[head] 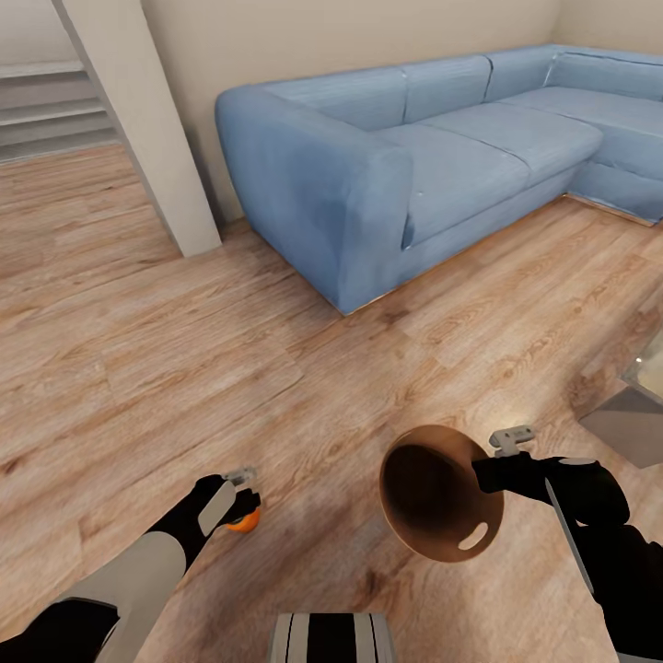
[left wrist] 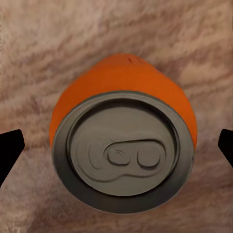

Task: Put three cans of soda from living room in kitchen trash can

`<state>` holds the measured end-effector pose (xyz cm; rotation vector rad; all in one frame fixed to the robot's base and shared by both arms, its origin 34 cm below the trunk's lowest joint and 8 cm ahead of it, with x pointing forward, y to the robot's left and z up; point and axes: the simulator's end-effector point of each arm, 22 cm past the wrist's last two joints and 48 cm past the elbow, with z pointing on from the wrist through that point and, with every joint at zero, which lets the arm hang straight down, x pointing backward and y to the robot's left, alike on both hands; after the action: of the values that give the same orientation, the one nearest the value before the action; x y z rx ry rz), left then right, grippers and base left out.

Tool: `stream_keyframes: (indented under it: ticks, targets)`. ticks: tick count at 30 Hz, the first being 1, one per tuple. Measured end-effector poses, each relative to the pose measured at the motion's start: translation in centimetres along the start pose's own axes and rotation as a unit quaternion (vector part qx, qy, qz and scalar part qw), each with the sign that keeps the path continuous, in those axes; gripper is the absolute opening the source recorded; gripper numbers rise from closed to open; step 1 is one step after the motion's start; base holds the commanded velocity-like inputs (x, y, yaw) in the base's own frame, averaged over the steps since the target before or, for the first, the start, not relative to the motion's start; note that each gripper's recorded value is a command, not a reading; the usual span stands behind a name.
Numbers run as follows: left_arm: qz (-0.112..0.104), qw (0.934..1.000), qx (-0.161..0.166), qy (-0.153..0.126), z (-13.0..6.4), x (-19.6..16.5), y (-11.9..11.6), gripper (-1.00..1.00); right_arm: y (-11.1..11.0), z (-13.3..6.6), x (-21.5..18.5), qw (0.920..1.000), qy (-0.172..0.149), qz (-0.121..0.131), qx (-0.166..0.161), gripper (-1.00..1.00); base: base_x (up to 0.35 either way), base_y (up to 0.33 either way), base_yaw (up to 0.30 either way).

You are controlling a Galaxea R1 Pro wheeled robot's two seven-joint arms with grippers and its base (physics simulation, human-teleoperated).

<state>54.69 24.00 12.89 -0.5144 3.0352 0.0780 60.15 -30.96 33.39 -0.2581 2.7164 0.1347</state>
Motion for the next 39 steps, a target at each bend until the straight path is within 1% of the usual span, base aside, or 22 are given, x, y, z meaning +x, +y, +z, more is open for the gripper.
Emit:
stream_keyframes:
  ticks: [5,6,14,15,19,25,31,36,39]
  targets:
    - [-0.004,1.0,-0.003,-0.008,0.1,-0.2,0.3,1.0,0.0,0.0,0.0,1.0,0.0,0.0,0.0,-1.0,0.0,0.0,0.0]
    - [-0.004,1.0,-0.003,-0.008,0.2,-0.2,0.3,-1.0,0.0,0.0,0.0,1.0,0.0,0.0,0.0,-1.0,0.0,0.0,0.0]
    - [-0.007,0.9999,-0.004,-0.008,0.2,0.0,0.4,-1.0,-0.1,0.0,0.0,1.0,0.0,0.0,0.001,-1.0,0.0,0.0,0.0]
    - [-0.003,1.0,-0.006,-0.007,0.3,0.2,0.6,-1.0,-0.1,0.0,0.0,1.0,-0.001,0.0,0.001,-1.0,0.0,0.0,0.0]
    - [-0.007,1.0,-0.005,-0.005,0.3,0.6,0.6,-1.0,-0.1,-0.2,-0.2,1.0,-0.002,0.0,0.001,-1.0,0.0,0.0,0.0]
    - [-0.02,0.9994,0.002,-0.03,-0.5,0.0,0.5,-1.0,0.0,-1.3,-0.9,0.9999,-0.014,-0.001,0.002,-1.0,0.0,0.0,0.0]
    - [-0.024,0.9985,0.013,-0.047,-1.7,-0.3,0.1,-1.0,0.0,-2.3,-1.7,0.9997,-0.025,-0.002,0.004,-1.0,0.0,0.0,0.0]
    - [-0.025,0.9961,0.034,-0.078,-3.5,-1.1,-0.9,-1.0,0.0,-3.2,-2.2,0.9994,-0.033,-0.003,0.006,-1.0,0.0,0.0,0.0]
    - [-0.025,0.9935,0.051,-0.099,-5.2,-1.5,-1.7,-1.0,-0.1,-3.8,-2.5,0.9992,-0.038,-0.004,0.008,-1.0,0.0,0.0,0.0]
